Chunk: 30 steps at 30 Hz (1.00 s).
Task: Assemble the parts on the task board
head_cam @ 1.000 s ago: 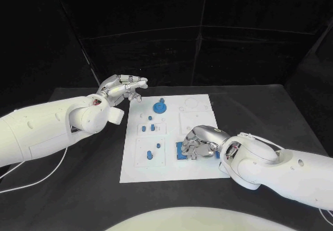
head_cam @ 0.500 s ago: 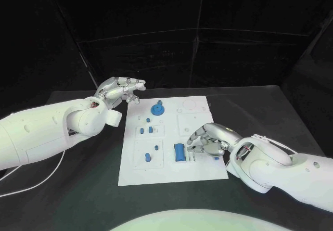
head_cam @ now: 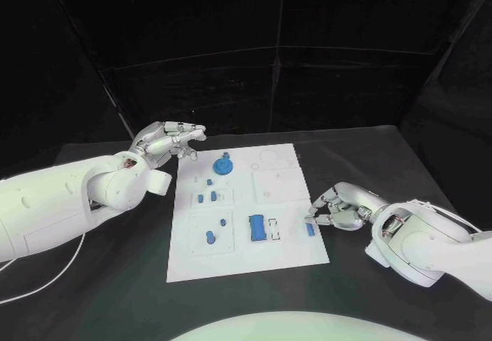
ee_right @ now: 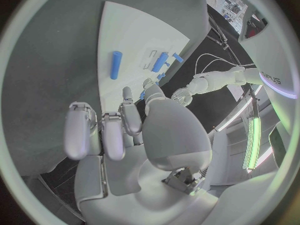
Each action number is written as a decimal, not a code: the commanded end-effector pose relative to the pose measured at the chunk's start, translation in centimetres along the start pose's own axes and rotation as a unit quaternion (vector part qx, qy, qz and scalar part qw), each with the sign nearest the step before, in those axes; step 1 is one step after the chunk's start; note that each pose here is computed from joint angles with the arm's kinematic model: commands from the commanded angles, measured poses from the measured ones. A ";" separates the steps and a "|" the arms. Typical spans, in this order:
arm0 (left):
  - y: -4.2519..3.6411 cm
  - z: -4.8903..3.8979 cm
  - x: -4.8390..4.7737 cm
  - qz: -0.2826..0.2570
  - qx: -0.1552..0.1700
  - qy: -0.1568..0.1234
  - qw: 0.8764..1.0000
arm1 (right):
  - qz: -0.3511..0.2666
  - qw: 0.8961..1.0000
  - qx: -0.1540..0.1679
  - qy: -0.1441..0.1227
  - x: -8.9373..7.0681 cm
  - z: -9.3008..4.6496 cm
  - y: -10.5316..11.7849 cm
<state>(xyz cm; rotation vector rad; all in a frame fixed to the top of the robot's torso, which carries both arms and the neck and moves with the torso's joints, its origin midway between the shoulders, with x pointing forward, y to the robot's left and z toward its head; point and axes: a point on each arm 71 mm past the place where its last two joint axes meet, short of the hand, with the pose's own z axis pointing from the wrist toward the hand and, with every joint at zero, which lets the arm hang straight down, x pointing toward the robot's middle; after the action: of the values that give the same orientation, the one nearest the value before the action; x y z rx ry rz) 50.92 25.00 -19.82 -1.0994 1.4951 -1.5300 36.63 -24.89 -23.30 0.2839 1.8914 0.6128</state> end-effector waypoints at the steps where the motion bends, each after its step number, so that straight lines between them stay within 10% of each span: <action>1: -0.15 0.03 0.17 -0.001 0.005 0.005 1.000 | -0.021 0.999 0.049 0.007 -0.1 -0.1 -1.1; 30: -0.05 0.05 0.20 -0.002 0.003 0.008 1.000 | -0.089 0.994 0.051 0.032 2.3 1.2 -0.6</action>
<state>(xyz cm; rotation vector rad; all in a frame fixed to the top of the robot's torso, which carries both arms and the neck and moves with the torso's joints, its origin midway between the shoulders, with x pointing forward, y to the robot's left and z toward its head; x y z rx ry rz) 50.91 24.93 -19.89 -1.0989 1.4979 -1.5310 36.89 -24.09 -25.64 0.1969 1.9790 0.4231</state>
